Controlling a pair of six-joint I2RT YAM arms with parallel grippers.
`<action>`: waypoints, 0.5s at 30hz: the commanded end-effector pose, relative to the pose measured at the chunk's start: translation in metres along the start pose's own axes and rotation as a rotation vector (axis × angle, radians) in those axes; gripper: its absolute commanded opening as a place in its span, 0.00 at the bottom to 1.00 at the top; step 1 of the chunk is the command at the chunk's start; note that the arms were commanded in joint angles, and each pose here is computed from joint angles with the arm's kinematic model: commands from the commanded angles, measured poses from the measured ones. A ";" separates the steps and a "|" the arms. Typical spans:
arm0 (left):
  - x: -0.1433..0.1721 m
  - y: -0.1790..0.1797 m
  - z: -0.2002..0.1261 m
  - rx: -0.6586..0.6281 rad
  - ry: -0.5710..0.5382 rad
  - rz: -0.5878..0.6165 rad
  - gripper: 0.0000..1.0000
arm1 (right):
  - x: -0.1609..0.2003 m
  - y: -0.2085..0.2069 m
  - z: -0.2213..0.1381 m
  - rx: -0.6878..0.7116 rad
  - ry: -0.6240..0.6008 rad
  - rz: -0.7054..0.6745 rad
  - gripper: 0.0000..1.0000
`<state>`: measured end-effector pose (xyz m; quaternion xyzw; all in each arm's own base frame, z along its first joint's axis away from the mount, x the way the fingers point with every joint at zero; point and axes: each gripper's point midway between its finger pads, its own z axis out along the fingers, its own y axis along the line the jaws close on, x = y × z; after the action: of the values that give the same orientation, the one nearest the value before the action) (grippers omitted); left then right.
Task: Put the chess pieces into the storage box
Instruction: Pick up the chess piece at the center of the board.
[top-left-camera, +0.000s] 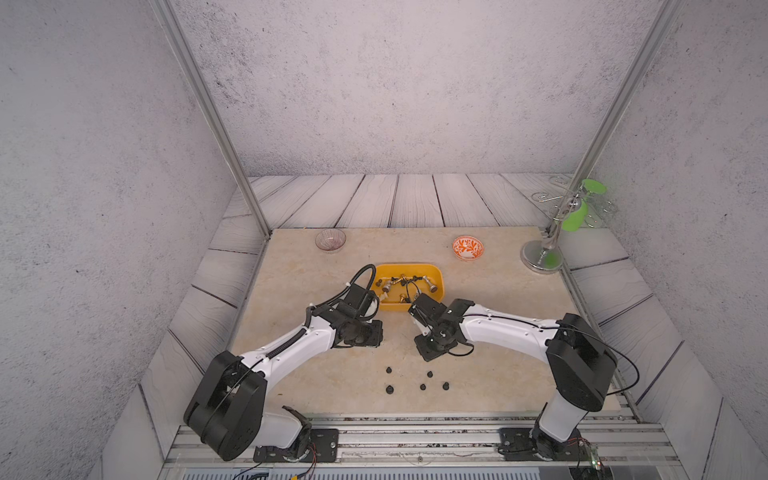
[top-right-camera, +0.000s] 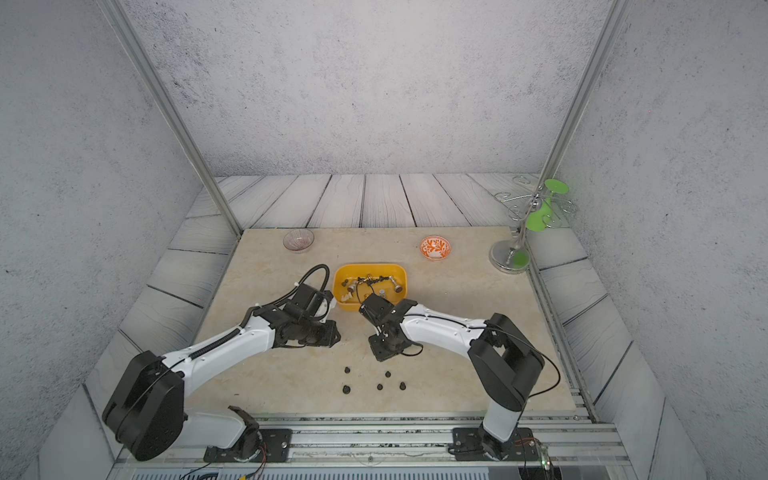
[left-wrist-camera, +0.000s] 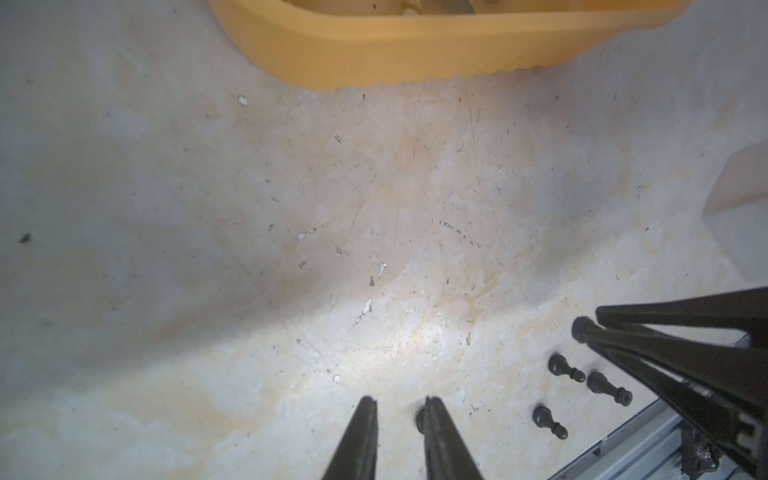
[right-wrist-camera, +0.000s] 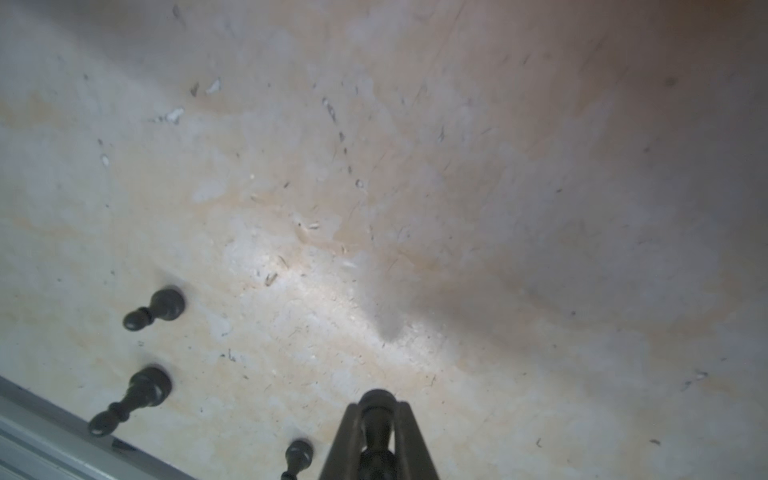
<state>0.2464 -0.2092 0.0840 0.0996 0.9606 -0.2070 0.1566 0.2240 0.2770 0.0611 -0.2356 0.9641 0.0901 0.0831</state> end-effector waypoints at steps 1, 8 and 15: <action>0.002 0.001 -0.005 -0.009 -0.010 0.006 0.25 | -0.021 -0.009 -0.028 -0.033 -0.070 0.008 0.14; 0.002 0.000 -0.006 -0.005 -0.014 0.002 0.25 | -0.075 -0.034 -0.058 -0.097 -0.174 0.057 0.14; 0.003 -0.001 -0.007 0.006 -0.015 -0.003 0.25 | -0.133 -0.061 -0.073 -0.112 -0.243 0.076 0.14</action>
<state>0.2454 -0.2083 0.0870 0.0992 0.9595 -0.2088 0.1608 0.3483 0.2634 0.1599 -0.1738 0.9488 0.1730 0.1990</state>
